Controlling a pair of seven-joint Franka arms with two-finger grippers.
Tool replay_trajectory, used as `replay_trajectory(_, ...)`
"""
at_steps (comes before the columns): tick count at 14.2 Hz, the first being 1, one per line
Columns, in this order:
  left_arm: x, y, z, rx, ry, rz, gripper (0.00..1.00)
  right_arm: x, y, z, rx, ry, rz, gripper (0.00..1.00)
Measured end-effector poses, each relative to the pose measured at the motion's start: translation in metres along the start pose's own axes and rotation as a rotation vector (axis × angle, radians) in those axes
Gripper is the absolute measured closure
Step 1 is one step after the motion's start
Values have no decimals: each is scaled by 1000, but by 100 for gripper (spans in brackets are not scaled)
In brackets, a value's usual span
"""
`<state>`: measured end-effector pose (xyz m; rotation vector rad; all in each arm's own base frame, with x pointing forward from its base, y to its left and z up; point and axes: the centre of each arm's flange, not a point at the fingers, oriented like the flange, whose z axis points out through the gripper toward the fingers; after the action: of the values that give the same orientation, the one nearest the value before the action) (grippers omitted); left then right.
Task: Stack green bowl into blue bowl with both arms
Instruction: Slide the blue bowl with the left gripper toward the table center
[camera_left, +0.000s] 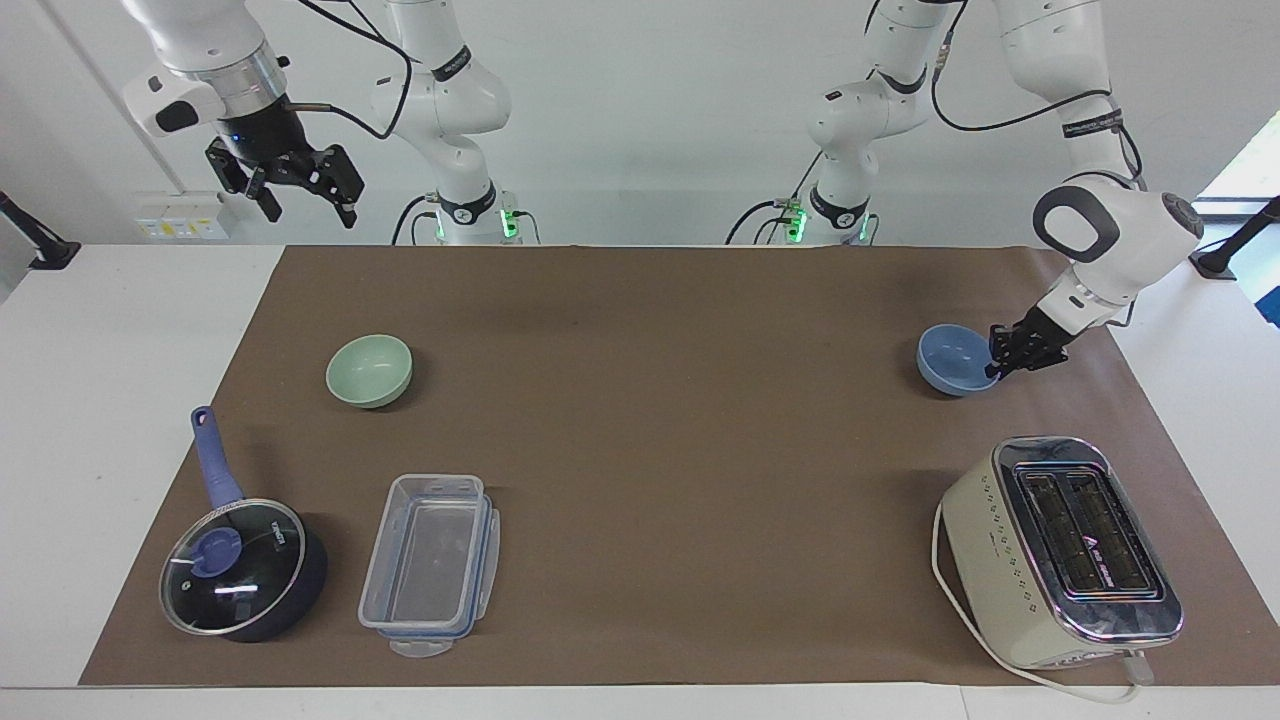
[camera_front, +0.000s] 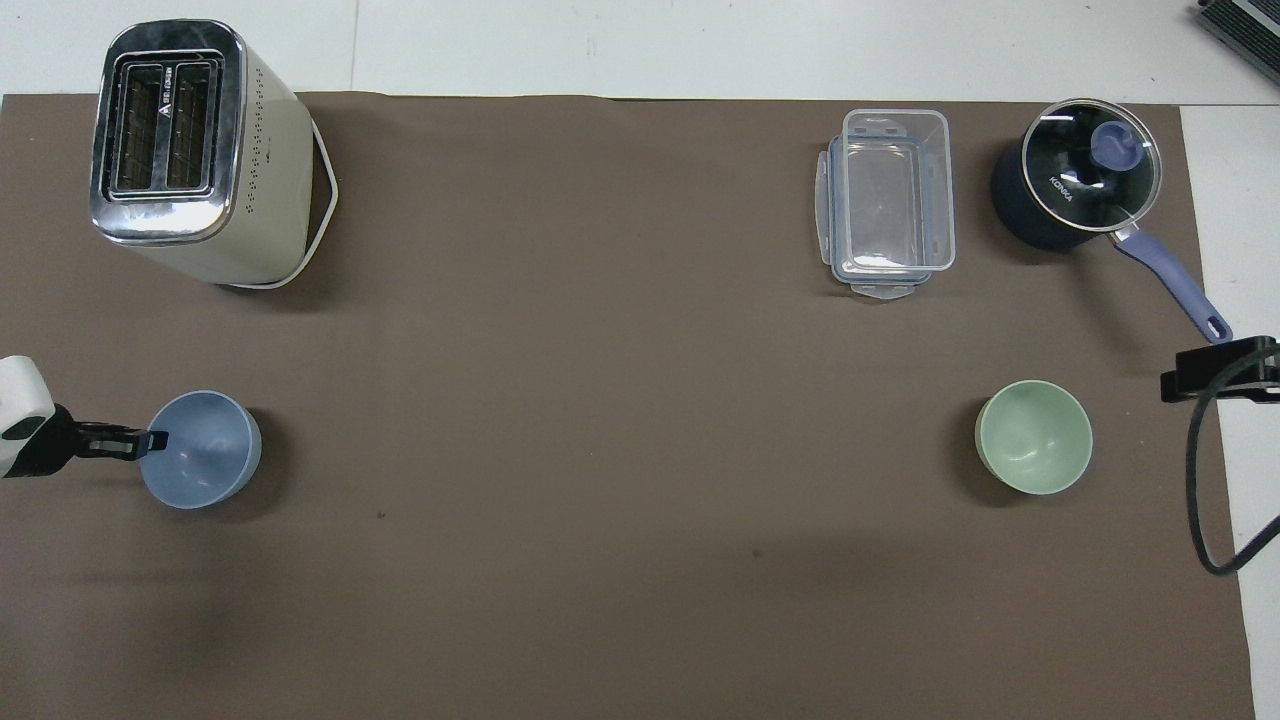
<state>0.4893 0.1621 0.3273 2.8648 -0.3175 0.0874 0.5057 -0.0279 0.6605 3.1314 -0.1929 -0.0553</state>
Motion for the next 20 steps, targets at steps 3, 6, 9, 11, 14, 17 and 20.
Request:
replay_trajectory(3, 0, 7, -13, -7, 5, 13, 96, 0, 0, 0, 0, 0, 0, 0)
replay_trajectory(6, 0, 32, -46, -21, 18, 53, 96, 0, 0, 0, 0, 0, 1, 0)
replay_trajectory(9, 9, 86, -68, -36, 16, 53, 96, 0, 0, 0, 0, 0, 1, 0)
replay_trajectory(11, 20, 134, -58, -38, 0, 28, 96, 0, 0, 0, 0, 0, 1, 0)
replay_trajectory(14, 44, 215, -28, -12, 24, -58, 96, 0, 0, 0, 0, -1, 1, 0)
replay_trajectory(17, 57, 278, 5, -3, 42, -123, 96, 0, 1, 0, 0, -1, 1, 0)
replay_trajectory(20, 62, 336, 42, 1, 52, -159, 96, 0, 1, 0, 0, -1, 1, 0)
